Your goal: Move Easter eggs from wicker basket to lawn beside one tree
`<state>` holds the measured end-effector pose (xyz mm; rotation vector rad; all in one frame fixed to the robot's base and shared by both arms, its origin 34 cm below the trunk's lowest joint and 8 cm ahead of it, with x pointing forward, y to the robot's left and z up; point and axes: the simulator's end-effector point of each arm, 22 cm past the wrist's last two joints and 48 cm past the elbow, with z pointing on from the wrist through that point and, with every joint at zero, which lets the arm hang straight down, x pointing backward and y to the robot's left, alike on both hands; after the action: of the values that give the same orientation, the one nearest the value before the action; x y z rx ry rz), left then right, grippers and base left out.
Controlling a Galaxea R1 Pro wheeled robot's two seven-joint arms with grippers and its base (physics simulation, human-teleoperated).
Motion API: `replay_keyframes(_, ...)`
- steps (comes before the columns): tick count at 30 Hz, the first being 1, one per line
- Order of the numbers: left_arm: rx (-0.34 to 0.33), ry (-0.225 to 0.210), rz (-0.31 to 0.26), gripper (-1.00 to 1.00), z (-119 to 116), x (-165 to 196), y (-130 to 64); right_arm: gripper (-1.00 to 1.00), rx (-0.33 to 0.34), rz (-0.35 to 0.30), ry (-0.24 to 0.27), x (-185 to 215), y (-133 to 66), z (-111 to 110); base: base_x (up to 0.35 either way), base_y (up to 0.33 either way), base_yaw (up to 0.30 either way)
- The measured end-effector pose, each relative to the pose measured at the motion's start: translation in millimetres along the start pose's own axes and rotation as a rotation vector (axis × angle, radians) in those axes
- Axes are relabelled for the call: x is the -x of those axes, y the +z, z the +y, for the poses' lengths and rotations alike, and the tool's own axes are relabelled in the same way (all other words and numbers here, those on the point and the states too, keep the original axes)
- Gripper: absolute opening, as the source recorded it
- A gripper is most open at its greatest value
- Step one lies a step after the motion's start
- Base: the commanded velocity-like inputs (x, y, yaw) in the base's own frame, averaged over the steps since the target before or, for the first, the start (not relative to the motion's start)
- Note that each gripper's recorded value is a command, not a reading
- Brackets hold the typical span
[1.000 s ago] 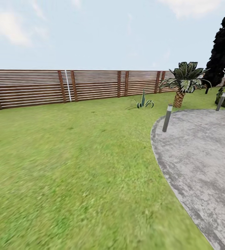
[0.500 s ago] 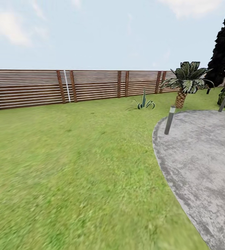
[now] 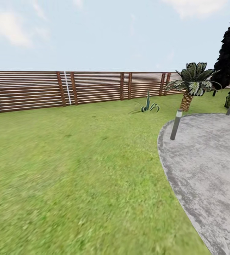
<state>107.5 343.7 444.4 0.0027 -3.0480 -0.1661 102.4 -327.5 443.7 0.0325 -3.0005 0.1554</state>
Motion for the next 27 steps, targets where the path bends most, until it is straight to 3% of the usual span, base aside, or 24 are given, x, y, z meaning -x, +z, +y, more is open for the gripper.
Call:
replay_keyframes(8,0.001,0.0,-0.001,1.0,0.2,0.3,0.0,1.0,0.0,0.0,0.0,0.1,0.0,-0.1,0.321,0.0,0.0)
replay_keyframes(19,0.001,0.001,-0.001,1.0,0.2,0.4,0.1,1.0,0.0,0.001,0.003,0.1,0.1,0.4,0.05,0.005,0.0)
replay_keyframes(27,-0.001,0.001,0.003,1.0,-0.3,-0.6,0.0,1.0,0.0,-0.001,0.002,0.3,0.0,0.8,0.267,0.084,0.0)
